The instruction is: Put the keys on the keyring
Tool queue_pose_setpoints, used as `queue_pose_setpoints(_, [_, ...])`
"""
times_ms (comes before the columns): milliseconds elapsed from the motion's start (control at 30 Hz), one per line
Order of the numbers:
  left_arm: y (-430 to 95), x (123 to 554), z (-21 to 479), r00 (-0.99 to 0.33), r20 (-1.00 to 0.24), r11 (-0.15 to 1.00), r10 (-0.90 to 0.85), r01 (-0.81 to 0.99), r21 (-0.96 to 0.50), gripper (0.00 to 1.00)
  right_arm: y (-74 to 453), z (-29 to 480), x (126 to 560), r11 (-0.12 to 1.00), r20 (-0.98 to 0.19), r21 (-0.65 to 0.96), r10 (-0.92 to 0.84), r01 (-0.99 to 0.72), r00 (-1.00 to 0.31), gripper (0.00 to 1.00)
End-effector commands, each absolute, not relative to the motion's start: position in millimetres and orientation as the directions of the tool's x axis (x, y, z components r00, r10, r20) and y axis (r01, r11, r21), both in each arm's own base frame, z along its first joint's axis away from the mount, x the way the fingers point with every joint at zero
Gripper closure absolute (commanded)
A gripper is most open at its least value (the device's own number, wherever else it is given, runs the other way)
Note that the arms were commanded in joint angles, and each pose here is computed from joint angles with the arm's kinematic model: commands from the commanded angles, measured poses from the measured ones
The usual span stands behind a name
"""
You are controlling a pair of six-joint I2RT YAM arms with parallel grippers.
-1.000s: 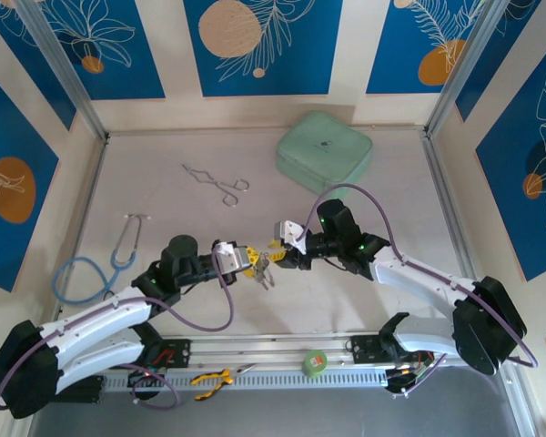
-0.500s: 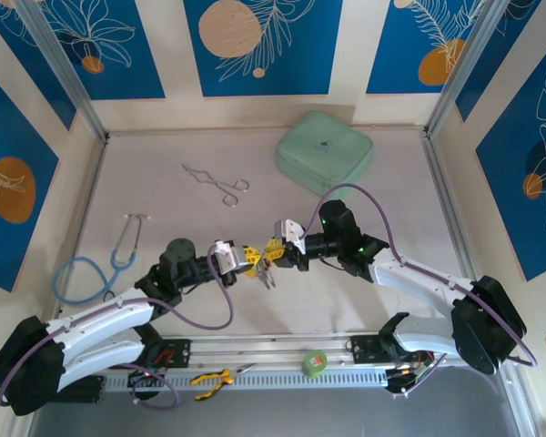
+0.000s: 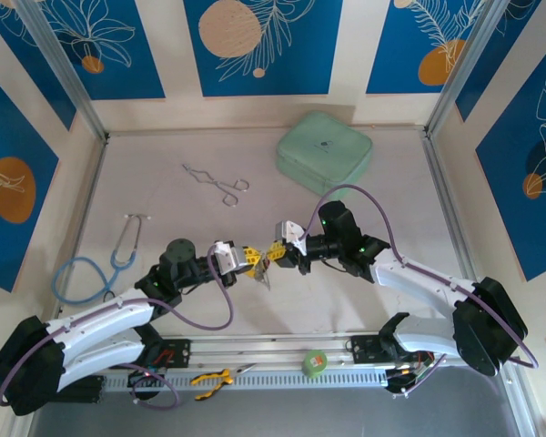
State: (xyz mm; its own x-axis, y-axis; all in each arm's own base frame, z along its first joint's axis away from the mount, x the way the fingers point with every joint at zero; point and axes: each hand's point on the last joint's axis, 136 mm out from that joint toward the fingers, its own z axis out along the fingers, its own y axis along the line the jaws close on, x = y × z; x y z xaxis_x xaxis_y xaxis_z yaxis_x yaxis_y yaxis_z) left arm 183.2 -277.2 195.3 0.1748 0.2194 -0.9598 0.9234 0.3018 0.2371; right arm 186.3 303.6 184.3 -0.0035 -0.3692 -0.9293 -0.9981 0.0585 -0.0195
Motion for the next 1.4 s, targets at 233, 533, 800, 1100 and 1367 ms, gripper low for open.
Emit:
queue_pose_setpoints(233, [-284,178,223,0.231,-0.961,0.267,0.155,0.927,0.266,1.00,306,167,189,0.070,-0.896,0.012,-0.442,-0.997,-0.042,0.94])
queue_pose_setpoints(533, [-286,179,218,0.226,-0.962,0.264,0.153,0.929,0.260,1.00,311,179,184,0.047,-0.921,-0.035,-0.389,-0.998,0.014,0.77])
queue_pose_setpoints(800, [-287,178,217,0.219,-0.966,0.261,0.136,0.933,0.248,1.00,306,188,179,0.010,-0.934,-0.071,-0.353,-0.997,0.063,0.73])
queue_pose_setpoints(1100, [-289,178,217,0.215,-0.968,0.255,0.127,0.936,0.241,1.00,312,192,175,-0.022,-0.941,-0.077,-0.329,-0.997,0.080,0.76])
queue_pose_setpoints(1367, [-290,177,219,0.213,-0.970,0.251,0.118,0.939,0.236,1.00,316,194,177,-0.028,-0.944,-0.080,-0.318,-0.996,0.084,0.90])
